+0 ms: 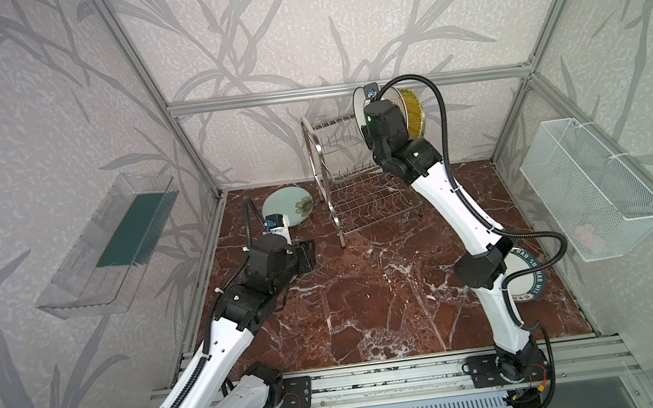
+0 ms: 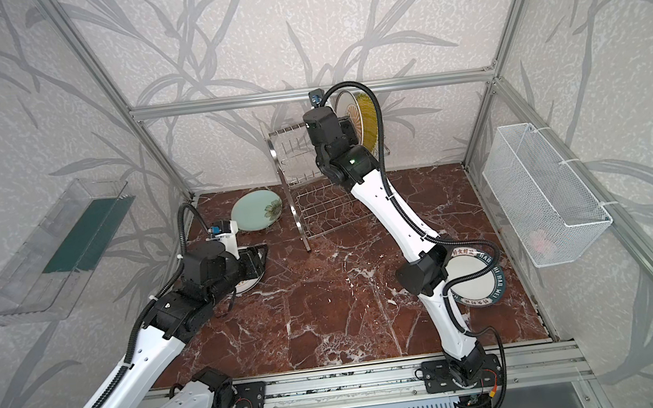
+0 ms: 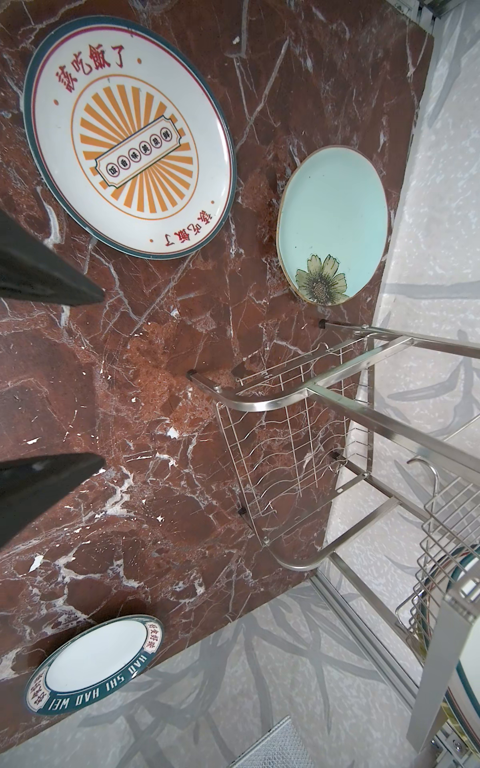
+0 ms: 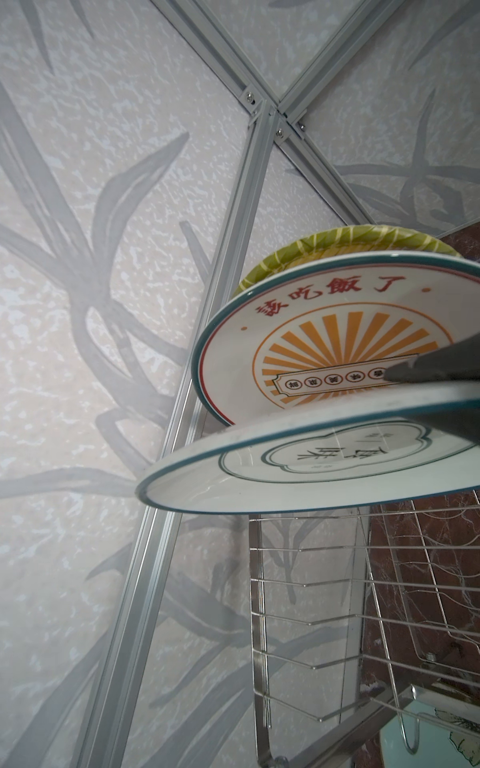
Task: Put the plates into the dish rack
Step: 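Lower the cloud-emblem plate into the upper tier slot beside the sunburst plate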
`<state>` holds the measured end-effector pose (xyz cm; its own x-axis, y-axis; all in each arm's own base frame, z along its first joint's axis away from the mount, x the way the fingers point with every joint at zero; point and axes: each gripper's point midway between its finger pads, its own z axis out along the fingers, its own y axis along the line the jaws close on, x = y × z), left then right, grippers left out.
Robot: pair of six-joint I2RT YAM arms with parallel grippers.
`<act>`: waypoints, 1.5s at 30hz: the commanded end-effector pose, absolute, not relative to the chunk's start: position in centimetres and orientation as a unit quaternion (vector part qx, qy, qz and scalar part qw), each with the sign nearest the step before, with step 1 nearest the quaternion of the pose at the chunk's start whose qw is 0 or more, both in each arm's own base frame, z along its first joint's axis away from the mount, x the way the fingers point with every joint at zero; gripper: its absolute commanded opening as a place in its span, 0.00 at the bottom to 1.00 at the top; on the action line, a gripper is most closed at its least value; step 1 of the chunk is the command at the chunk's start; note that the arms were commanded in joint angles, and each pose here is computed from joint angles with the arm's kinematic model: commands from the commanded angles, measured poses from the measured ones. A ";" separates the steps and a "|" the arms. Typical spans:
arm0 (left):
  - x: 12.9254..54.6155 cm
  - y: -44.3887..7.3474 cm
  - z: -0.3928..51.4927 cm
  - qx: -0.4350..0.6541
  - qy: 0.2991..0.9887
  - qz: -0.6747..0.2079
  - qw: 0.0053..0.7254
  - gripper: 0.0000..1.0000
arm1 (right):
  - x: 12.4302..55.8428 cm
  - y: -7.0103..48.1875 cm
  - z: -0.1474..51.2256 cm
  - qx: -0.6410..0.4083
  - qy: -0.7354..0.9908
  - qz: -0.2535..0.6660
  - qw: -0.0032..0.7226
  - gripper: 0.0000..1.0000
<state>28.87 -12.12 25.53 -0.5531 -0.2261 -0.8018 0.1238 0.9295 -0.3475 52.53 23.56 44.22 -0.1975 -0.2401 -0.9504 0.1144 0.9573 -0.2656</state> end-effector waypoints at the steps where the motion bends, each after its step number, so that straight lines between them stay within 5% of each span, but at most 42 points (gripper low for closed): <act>1: 28.6 -11.6 24.6 -0.029 0.869 -0.169 0.464 0.55 | 52.4 22.6 46.6 0.000 0.743 -0.121 0.659 0.00; 45: 28.5 -11.4 24.2 -0.032 0.870 -0.169 0.462 0.55 | 54.0 24.7 40.6 -0.074 0.793 -0.090 0.597 0.00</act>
<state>28.63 -11.91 24.14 -0.5768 -0.2147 -0.7882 0.1099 0.9357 -0.3353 54.03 23.89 42.39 -0.2232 -0.1983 -0.9544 0.0572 0.9747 -0.2159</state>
